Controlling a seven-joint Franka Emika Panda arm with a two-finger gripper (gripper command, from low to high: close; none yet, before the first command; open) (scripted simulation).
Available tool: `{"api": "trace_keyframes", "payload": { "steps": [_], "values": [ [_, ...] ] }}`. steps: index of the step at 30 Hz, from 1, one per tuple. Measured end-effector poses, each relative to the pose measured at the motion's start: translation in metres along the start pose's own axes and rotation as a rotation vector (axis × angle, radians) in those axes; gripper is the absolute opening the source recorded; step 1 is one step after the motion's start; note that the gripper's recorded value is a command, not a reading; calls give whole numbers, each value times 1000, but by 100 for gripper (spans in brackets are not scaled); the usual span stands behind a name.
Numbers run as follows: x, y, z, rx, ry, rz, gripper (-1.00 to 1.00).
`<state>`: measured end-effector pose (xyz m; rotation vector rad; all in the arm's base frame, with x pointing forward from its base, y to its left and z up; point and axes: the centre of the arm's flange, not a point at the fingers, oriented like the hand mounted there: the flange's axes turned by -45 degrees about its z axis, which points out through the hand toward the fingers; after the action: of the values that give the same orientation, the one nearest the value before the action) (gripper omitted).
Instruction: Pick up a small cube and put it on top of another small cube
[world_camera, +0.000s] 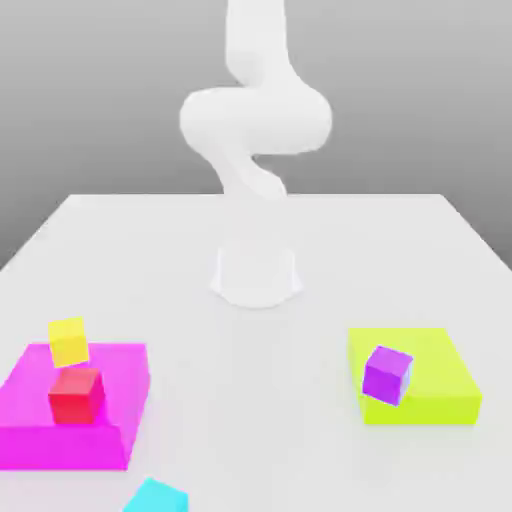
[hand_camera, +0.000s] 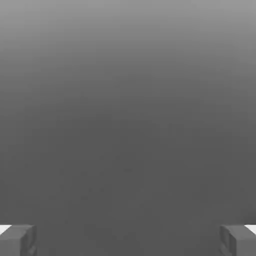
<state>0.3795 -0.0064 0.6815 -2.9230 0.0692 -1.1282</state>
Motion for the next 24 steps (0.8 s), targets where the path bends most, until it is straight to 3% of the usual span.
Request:
{"api": "trace_keyframes", "payload": {
  "steps": [12, 24],
  "values": [
    [-28, 41, 212, -60, -303, 149, 0],
    [-144, 90, 394, -133, -597, 304, 0]
  ]
}}
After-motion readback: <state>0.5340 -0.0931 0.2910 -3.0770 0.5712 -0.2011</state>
